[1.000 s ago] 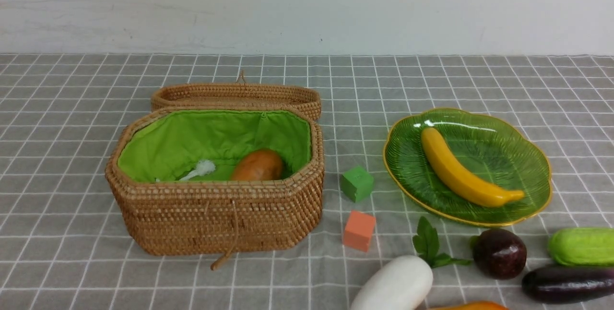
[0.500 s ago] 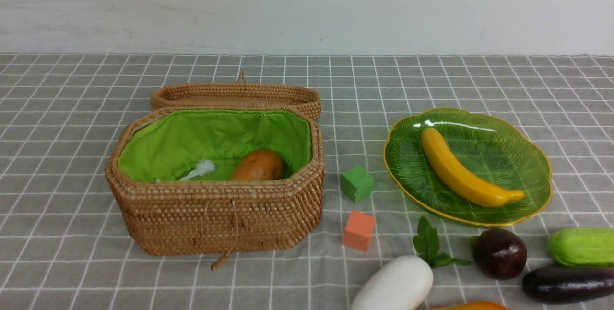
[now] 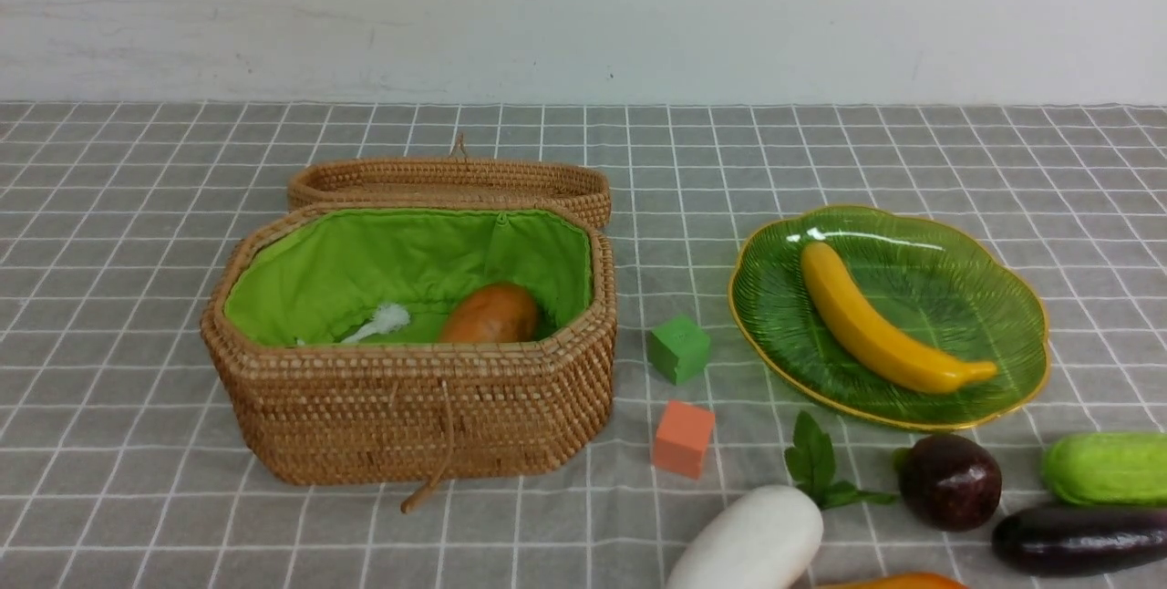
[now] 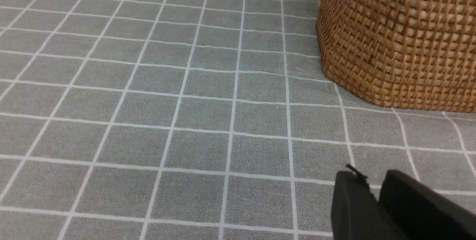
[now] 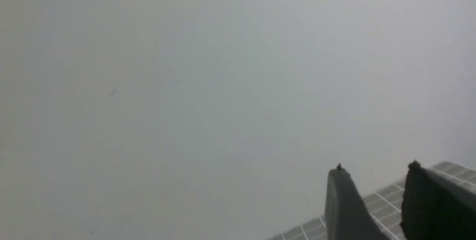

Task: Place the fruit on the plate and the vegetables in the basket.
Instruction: Grab an eggplant with your right arm and place it in the basket on the left.

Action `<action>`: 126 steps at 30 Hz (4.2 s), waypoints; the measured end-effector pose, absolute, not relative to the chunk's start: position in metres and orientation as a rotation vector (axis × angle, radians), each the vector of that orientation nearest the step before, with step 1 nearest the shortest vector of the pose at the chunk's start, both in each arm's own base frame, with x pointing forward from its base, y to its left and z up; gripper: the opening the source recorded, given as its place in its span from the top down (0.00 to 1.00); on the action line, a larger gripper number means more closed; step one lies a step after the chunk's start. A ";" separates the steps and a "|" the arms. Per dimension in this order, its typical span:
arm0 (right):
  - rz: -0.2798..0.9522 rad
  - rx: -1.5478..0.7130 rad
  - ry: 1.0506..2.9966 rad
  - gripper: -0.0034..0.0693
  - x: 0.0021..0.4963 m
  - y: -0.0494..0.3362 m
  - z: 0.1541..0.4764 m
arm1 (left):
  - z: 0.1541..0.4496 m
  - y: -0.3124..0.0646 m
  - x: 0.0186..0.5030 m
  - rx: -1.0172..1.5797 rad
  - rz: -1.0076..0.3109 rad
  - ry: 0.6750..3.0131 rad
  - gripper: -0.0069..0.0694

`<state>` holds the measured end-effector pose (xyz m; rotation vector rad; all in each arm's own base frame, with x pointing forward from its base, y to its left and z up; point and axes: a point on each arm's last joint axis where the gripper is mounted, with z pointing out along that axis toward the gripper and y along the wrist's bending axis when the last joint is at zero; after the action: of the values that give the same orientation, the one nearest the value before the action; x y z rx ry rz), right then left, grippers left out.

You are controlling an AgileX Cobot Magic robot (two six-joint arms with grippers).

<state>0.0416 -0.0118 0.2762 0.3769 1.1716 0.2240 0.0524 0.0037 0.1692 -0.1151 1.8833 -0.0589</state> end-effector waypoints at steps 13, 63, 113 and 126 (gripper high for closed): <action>0.279 0.116 1.781 0.62 0.125 0.008 0.335 | 0.169 0.004 0.052 -0.115 -0.059 1.883 0.76; 0.249 0.071 2.469 0.41 0.206 0.001 0.239 | 0.169 0.004 0.052 -0.114 -0.058 1.883 0.70; 0.297 1.579 2.550 0.42 0.257 -0.012 0.160 | 0.169 0.004 0.052 -0.114 -0.057 1.884 0.65; 0.555 1.301 2.384 0.42 0.233 -0.002 0.236 | 0.169 0.004 0.052 -0.114 -0.057 1.884 0.64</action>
<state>0.2329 -0.0019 0.2363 1.3014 2.3839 0.5545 0.0524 0.0037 0.1691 -0.1145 1.8842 -0.0574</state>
